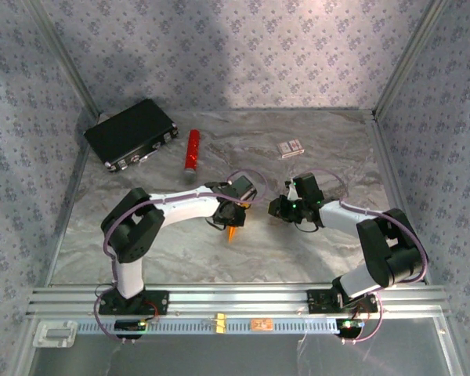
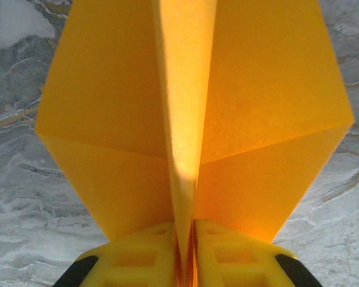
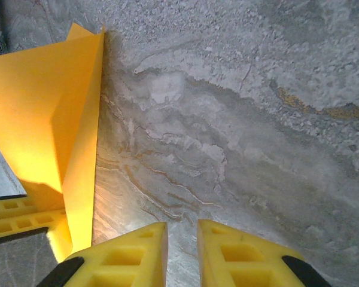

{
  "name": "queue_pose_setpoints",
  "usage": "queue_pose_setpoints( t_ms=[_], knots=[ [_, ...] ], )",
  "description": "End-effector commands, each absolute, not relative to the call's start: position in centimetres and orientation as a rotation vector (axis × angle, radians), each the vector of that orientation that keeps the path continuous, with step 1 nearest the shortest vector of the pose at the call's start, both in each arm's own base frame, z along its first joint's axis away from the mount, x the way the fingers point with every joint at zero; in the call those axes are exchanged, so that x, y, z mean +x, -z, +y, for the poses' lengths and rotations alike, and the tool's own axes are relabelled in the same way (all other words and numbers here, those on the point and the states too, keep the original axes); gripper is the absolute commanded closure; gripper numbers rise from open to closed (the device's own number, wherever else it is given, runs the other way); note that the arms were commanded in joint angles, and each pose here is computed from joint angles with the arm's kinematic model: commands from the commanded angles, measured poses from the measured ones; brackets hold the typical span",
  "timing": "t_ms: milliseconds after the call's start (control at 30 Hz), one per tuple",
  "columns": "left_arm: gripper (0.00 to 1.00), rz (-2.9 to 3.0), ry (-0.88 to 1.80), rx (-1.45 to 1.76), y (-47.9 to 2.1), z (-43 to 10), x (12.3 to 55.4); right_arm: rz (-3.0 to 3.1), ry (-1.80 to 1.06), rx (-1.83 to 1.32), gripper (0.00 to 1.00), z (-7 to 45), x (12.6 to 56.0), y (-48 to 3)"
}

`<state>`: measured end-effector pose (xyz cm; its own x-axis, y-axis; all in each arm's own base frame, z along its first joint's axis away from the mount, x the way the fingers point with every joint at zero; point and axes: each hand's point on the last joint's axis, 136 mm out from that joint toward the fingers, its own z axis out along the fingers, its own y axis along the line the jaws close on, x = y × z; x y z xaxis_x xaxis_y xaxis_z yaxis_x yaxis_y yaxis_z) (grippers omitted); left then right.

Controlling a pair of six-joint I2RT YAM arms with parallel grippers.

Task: Fold a paper plane with a square sheet of paper (pick it up from the middle)
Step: Place the paper plane at the center of the table.

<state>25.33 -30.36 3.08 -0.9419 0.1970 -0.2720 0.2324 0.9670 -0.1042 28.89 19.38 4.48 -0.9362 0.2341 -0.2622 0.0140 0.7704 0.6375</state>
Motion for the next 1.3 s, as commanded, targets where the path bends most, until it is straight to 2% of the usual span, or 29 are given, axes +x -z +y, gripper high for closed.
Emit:
queue_pose_setpoints(
  t_ms=[0,833,1067,1133,1267],
  knots=[
    [0.86,2.872,0.193,0.311,-3.0,-30.6,25.3,2.66,-0.923,0.199,0.79,19.1,28.6,-4.1],
    [0.8,2.881,0.021,0.243,-0.9,-29.7,25.7,2.647,-0.934,0.181,0.78,19.1,28.6,-4.6],
    [0.67,2.881,-0.033,0.126,-0.3,-29.7,26.0,2.634,-0.927,0.181,0.78,18.3,28.5,-5.6],
    [0.61,2.883,-0.036,0.092,-0.1,-29.9,26.0,2.624,-0.915,0.147,0.78,17.9,28.5,-5.9],
    [0.6,2.877,-0.054,0.045,-0.1,-30.1,26.1,2.609,-0.919,0.15,0.78,17.1,28.3,-6.5]
  ],
)
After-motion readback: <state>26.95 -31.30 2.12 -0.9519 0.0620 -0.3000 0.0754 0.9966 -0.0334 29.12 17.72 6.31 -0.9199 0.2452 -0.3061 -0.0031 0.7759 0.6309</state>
